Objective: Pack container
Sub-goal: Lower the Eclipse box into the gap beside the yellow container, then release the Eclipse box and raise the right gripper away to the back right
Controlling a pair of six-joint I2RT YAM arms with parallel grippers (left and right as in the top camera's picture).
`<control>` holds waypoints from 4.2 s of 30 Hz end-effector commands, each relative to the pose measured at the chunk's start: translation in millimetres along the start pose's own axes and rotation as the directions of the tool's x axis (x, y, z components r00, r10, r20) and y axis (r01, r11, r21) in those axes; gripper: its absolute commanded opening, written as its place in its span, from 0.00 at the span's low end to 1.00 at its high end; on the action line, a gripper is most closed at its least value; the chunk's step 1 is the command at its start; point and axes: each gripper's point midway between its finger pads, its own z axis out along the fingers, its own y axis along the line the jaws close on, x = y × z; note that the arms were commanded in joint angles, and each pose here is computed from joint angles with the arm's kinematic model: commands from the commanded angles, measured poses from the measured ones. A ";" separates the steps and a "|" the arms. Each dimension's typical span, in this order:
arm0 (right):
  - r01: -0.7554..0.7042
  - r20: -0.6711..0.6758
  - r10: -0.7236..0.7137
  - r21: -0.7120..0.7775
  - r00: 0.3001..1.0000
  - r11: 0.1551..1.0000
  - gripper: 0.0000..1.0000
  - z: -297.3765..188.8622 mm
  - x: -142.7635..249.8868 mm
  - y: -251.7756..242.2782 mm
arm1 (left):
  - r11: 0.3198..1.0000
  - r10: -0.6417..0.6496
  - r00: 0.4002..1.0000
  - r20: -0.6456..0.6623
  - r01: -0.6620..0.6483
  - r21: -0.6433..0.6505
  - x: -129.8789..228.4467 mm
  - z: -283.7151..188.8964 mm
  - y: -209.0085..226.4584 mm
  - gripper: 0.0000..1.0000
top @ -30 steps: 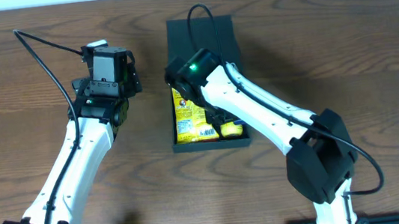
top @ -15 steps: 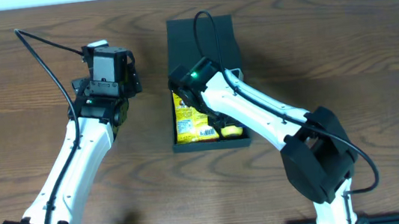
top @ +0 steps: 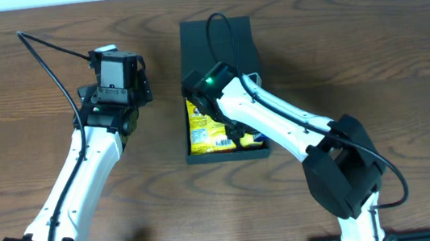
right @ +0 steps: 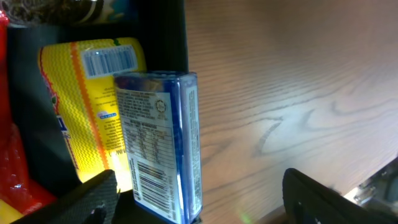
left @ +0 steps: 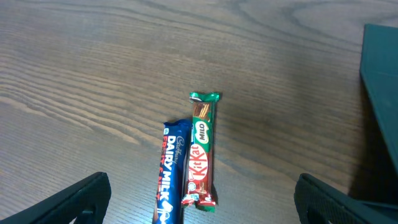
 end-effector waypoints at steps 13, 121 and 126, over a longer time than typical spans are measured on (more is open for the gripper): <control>0.030 0.052 -0.029 -0.018 0.998 0.999 0.47 -7.0 -9.3 -2.2 | 1.000 -0.003 1.000 0.014 0.003 0.007 -6.1 -4.4 0.7 0.95; 0.185 -0.034 -0.201 -0.266 0.979 0.946 0.02 4.3 -10.0 20.2 | 1.000 -0.003 1.000 0.015 0.003 0.006 -6.4 -4.4 0.8 0.95; 0.197 -0.078 -0.221 -0.240 0.972 0.951 0.02 25.7 6.6 19.8 | 1.000 -0.003 1.000 0.015 0.003 0.006 -6.4 -4.4 0.8 0.96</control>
